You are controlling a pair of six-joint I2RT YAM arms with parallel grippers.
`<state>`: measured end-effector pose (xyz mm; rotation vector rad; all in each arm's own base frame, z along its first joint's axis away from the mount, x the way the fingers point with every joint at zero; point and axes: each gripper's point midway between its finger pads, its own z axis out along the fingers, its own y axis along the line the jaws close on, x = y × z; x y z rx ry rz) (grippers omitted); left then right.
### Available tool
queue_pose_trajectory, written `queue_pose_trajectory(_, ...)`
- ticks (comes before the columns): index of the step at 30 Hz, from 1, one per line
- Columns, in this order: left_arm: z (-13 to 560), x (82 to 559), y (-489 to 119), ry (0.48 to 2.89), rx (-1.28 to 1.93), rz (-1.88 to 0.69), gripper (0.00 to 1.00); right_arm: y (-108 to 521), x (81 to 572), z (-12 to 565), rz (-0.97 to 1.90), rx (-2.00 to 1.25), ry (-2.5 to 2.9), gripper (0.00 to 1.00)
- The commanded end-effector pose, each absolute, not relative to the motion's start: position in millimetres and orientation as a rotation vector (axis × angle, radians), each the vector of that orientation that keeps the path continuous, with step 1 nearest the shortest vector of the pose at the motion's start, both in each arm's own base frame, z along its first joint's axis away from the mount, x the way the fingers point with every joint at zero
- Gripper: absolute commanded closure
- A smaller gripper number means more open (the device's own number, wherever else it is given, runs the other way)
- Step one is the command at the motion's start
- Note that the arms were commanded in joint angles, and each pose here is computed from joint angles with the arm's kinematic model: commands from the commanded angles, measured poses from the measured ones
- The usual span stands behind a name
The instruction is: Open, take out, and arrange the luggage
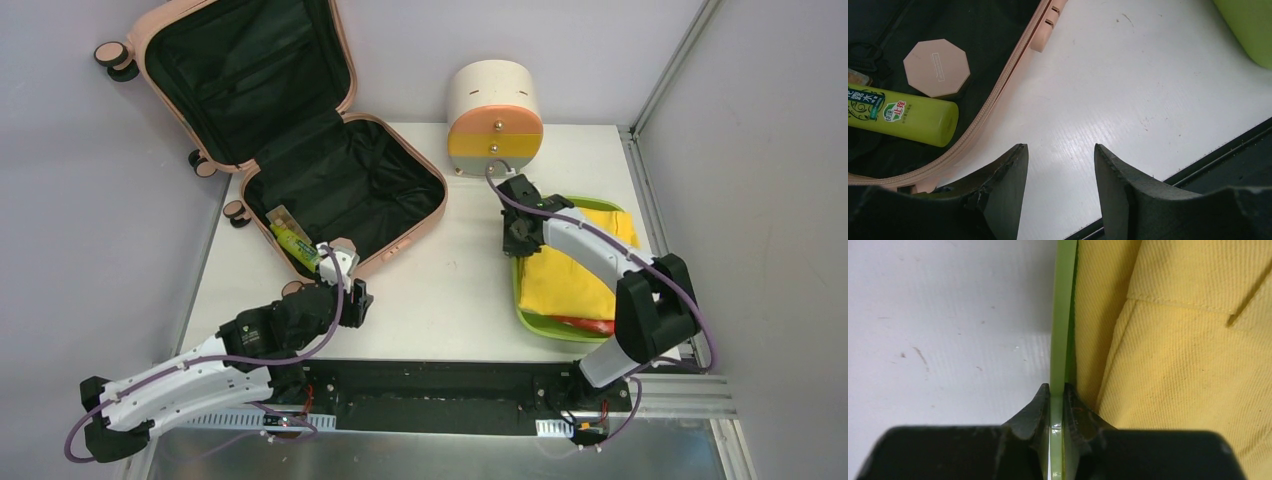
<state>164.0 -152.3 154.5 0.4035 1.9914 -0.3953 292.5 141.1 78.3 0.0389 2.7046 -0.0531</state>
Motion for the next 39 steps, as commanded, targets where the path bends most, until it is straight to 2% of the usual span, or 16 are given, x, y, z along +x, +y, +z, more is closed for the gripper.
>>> queue_pose_trajectory(1,170.5,166.7,-156.0,1.975,0.377,-0.416,0.48,88.0,267.3,65.8,-0.234,-0.163,2.805,1.0)
queue_pose_trajectory(8,175.9,167.6,-156.6,1.966,0.384,-0.414,0.48,53.3,263.2,76.7,-0.312,-0.272,2.803,1.0)
queue_pose_trajectory(14,179.0,169.2,-157.3,1.963,0.387,-0.405,0.47,22.1,268.8,78.6,-0.313,-0.152,2.805,1.0)
queue_pose_trajectory(25,182.1,170.9,-157.5,1.963,0.38,-0.396,0.45,9.8,268.1,75.3,-0.392,-0.111,2.841,0.99)
queue_pose_trajectory(29,188.4,169.7,-163.5,1.966,0.394,-0.422,0.45,18.0,273.0,91.2,-0.322,-0.032,2.803,0.79)
queue_pose_trajectory(31,192.6,168.7,-168.4,1.971,0.403,-0.442,0.45,28.1,275.9,107.7,-0.224,0.014,2.752,0.6)
queue_pose_trajectory(33,198.1,168.3,-171.0,1.974,0.414,-0.447,0.44,40.3,277.8,130.2,-0.112,0.044,2.693,0.48)
queue_pose_trajectory(36,209.0,171.5,-169.7,1.976,0.398,-0.426,0.43,57.3,286.2,162.7,0.035,0.081,2.609,0.4)
queue_pose_trajectory(39,217.1,179.8,-162.3,1.976,0.368,-0.352,0.39,80.4,301.8,193.1,0.203,0.143,2.538,0.39)
